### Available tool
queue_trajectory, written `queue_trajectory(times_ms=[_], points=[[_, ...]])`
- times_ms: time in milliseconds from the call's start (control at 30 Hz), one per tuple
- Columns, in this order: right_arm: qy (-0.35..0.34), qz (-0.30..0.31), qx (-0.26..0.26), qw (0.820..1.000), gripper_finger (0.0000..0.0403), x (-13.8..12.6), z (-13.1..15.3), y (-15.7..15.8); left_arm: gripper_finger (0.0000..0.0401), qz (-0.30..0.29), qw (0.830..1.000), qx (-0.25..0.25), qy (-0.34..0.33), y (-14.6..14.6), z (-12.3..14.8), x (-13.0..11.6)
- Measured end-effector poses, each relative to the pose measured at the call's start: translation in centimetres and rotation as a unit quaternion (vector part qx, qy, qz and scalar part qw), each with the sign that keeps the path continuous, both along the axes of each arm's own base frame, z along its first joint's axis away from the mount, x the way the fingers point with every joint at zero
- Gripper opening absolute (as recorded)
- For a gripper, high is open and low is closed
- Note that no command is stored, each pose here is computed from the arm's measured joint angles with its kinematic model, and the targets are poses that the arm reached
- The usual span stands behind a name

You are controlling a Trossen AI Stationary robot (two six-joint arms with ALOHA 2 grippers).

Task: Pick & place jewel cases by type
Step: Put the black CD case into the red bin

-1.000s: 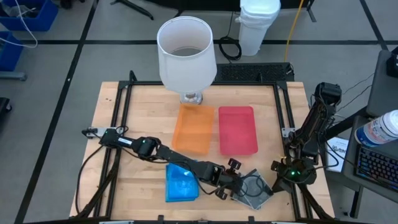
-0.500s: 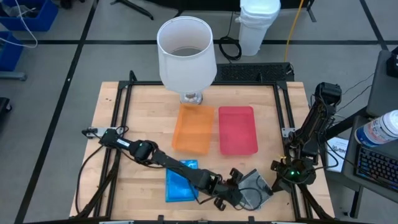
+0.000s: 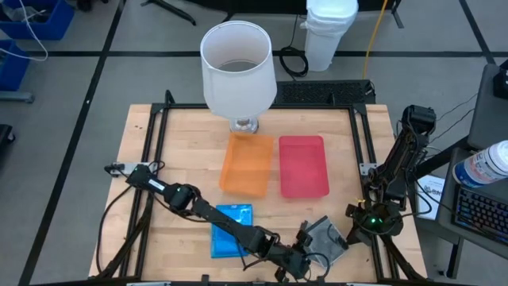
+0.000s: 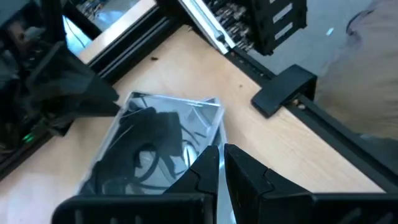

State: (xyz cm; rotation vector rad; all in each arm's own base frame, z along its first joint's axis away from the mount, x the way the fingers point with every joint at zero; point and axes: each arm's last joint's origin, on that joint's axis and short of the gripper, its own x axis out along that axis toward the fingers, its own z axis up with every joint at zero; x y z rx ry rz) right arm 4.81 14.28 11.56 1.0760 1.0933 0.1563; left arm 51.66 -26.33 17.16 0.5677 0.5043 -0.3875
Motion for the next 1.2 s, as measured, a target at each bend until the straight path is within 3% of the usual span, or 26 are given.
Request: queue_trajectory(times_ms=[867,1200], points=[[-0.013,0.001,-0.021,1.0,0.0132,0.0,-0.2,-0.2,0.0035,-0.004,0.999,-0.033,0.014,1.8,-4.4,1.9],[-0.013,0.0,-0.02,1.0,0.0133,0.0,-0.2,-0.2,0.0035,0.009,0.999,-0.038,0.009,3.4,-4.4,2.7]])
